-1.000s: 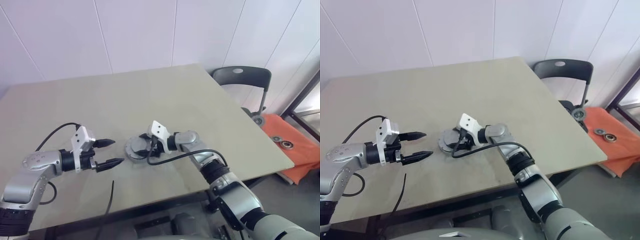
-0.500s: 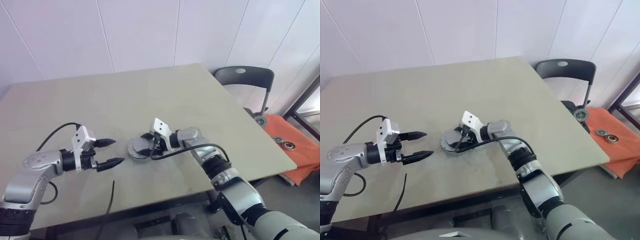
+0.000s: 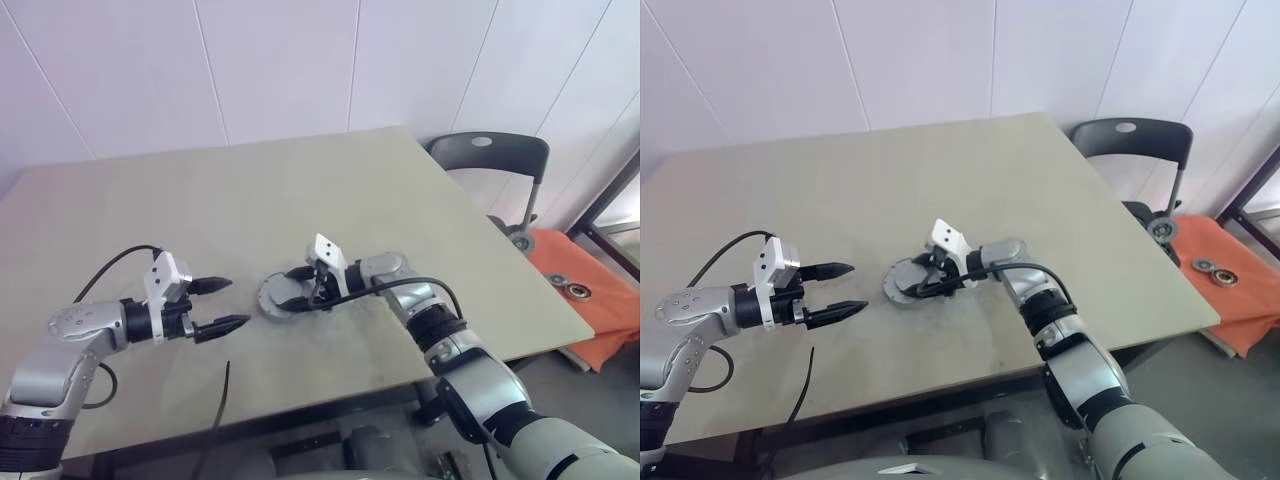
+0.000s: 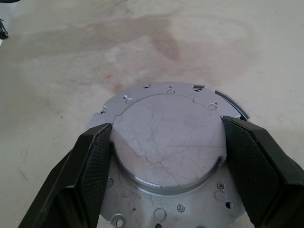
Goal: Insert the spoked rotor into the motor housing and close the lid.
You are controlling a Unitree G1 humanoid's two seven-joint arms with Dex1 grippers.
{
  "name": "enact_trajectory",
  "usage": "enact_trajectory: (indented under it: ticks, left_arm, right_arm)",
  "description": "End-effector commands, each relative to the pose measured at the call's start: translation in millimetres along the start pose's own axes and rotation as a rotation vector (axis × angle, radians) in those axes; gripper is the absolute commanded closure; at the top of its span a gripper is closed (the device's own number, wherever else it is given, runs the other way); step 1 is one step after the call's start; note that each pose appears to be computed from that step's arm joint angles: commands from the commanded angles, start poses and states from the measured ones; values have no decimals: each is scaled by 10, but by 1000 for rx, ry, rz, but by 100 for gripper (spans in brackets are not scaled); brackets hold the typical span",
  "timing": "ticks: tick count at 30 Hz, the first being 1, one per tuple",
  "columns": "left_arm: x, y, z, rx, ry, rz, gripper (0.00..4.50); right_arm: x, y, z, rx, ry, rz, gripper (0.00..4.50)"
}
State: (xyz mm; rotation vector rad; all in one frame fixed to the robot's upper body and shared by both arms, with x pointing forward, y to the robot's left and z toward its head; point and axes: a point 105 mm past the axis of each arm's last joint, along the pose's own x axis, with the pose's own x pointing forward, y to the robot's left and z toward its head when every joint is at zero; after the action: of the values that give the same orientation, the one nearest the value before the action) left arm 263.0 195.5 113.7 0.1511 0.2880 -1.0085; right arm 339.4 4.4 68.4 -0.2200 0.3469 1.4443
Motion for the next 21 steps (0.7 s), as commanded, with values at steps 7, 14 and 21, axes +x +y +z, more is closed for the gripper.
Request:
enact_trajectory:
  ticks: [7, 14, 21]
  left_arm:
    - [-13, -4, 91, 34, -23, 7, 0]
    - [-12, -9, 89, 31, -24, 7, 0]
    - [-11, -9, 91, 31, -23, 7, 0]
  right_arm:
    - [5, -35, 63, -43, 6, -31, 128]
    - [41, 13, 98, -43, -2, -12, 128]
    - [66, -7, 109, -53, -1, -37, 128]
